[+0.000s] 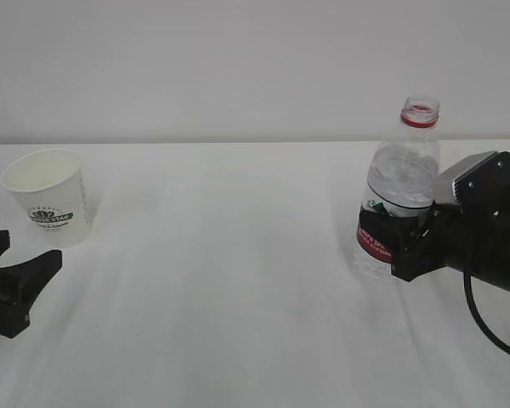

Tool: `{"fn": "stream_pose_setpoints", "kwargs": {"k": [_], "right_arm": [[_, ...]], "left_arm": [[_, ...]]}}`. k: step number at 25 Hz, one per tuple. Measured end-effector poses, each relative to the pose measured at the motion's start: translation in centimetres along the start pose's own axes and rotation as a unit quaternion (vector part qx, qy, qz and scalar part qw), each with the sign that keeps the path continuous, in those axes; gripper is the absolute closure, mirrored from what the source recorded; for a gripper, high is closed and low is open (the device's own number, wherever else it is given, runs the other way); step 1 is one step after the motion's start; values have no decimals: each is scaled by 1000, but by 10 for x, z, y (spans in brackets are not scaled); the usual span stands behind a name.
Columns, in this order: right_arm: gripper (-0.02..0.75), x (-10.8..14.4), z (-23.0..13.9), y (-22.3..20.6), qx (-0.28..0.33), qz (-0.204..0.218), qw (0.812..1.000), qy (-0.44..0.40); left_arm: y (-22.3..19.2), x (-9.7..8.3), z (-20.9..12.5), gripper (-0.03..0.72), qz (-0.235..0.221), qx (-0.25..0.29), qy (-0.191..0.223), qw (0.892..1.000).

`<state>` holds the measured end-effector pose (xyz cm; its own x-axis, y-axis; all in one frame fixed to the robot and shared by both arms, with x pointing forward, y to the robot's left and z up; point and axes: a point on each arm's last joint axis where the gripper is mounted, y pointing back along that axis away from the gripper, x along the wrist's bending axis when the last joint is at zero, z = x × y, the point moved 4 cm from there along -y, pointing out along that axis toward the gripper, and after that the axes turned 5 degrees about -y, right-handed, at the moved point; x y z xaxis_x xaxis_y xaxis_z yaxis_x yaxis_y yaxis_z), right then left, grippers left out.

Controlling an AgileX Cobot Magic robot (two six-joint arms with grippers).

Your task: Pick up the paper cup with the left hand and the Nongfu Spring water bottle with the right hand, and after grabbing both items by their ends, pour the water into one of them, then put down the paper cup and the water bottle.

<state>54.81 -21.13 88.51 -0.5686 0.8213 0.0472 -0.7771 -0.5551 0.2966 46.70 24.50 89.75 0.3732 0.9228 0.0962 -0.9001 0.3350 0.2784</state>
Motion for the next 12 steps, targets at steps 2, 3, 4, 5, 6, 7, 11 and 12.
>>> {"fn": "stream_pose_setpoints", "kwargs": {"k": [2, 3, 4, 5, 6, 7, 11, 12], "right_arm": [[316, -2, 1, 1, 4, -8, 1000, -1], [316, -3, 2, 2, 4, -13, 1000, -2], [316, -4, 2, 2, 6, -17, 1000, -4], [316, -5, 3, 3, 7, -22, 1000, -5], [316, -6, 4, 4, 8, -28, 1000, -6], [316, -8, 6, 5, 6, -35, 999, -8], [316, -14, 17, 9, -11, -64, 998, -18], [316, -16, 19, 10, -13, -70, 997, -21]], "left_arm": [[0, 0, 0, 122, 0, 0, 0, 1000], [0, 0, 0, 122, 0, 0, 0, 1000], [0, 0, 0, 122, 0, 0, 0, 1000], [0, 0, 0, 122, 0, 0, 0, 1000], [0, 0, 0, 122, 0, 0, 0, 1000], [0, 0, 0, 122, 0, 0, 0, 1000], [0, -1, 0, 122, -3, 0, -1, 1000], [0, -1, 0, 122, -3, 0, -1, 1000]]}}
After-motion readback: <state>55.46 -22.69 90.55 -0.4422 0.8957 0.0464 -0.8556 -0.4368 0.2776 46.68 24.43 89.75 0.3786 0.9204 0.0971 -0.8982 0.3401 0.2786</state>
